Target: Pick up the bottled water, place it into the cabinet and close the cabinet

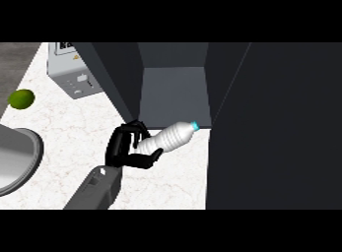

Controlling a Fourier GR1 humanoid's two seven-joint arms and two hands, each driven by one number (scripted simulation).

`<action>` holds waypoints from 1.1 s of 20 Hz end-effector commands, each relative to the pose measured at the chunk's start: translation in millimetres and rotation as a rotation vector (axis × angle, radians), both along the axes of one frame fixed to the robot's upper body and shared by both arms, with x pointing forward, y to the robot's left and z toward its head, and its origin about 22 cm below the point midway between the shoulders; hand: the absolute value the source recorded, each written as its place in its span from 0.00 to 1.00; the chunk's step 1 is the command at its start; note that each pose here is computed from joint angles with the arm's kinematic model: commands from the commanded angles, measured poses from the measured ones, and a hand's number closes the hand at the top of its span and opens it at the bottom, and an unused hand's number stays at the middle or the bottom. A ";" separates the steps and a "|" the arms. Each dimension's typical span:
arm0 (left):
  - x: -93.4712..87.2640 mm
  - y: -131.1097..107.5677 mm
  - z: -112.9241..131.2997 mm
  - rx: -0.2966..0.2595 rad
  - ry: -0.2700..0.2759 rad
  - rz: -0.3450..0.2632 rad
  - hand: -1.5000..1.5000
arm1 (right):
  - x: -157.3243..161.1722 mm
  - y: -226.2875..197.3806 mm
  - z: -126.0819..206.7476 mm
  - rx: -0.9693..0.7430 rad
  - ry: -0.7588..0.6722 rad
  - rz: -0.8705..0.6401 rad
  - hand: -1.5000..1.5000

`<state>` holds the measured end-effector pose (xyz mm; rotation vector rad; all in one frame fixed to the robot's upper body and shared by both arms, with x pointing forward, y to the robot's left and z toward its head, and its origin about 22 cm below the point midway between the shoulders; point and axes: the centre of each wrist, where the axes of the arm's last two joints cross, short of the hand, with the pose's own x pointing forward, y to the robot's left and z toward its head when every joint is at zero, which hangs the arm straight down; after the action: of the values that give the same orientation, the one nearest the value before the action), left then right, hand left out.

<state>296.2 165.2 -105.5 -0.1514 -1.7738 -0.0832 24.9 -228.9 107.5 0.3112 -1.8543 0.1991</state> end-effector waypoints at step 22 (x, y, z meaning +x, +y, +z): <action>94.8 -85.4 114.7 0.114 0.115 0.257 1.00 | -3.1 -22.1 12.2 0.015 -0.074 -0.006 0.00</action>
<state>384.1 78.3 10.5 0.0404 -1.6644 -0.0027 19.5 -249.0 106.9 0.2762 -1.8871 0.2499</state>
